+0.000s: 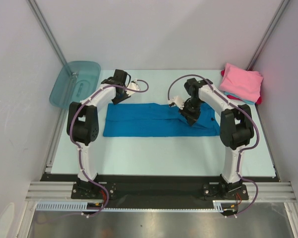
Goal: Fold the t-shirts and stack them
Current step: Fold the tshirt
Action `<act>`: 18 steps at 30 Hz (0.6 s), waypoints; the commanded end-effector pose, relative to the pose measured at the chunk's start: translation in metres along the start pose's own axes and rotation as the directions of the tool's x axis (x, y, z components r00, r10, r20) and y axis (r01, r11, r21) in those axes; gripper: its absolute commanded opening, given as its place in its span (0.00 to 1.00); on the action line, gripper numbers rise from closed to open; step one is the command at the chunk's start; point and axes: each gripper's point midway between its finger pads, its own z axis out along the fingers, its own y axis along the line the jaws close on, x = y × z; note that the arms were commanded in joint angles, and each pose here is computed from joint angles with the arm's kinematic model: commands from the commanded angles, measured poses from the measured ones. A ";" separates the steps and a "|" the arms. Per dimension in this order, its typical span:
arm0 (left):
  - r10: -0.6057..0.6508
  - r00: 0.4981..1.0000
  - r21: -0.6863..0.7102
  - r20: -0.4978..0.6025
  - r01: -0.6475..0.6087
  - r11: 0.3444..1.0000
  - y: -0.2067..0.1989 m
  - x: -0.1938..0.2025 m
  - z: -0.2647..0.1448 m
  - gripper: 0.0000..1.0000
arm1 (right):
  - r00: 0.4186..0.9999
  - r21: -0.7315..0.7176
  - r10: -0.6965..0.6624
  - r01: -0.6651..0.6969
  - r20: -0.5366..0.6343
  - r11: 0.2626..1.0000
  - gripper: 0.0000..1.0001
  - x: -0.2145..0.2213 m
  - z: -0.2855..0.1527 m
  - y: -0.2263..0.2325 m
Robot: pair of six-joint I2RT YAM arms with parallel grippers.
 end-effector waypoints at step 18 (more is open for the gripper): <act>0.024 0.999 -0.047 0.029 -0.023 0.999 0.016 -0.014 -0.005 0.40 | 0.997 -0.005 -0.018 0.018 -0.073 1.000 0.39 0.023 -0.003 -0.006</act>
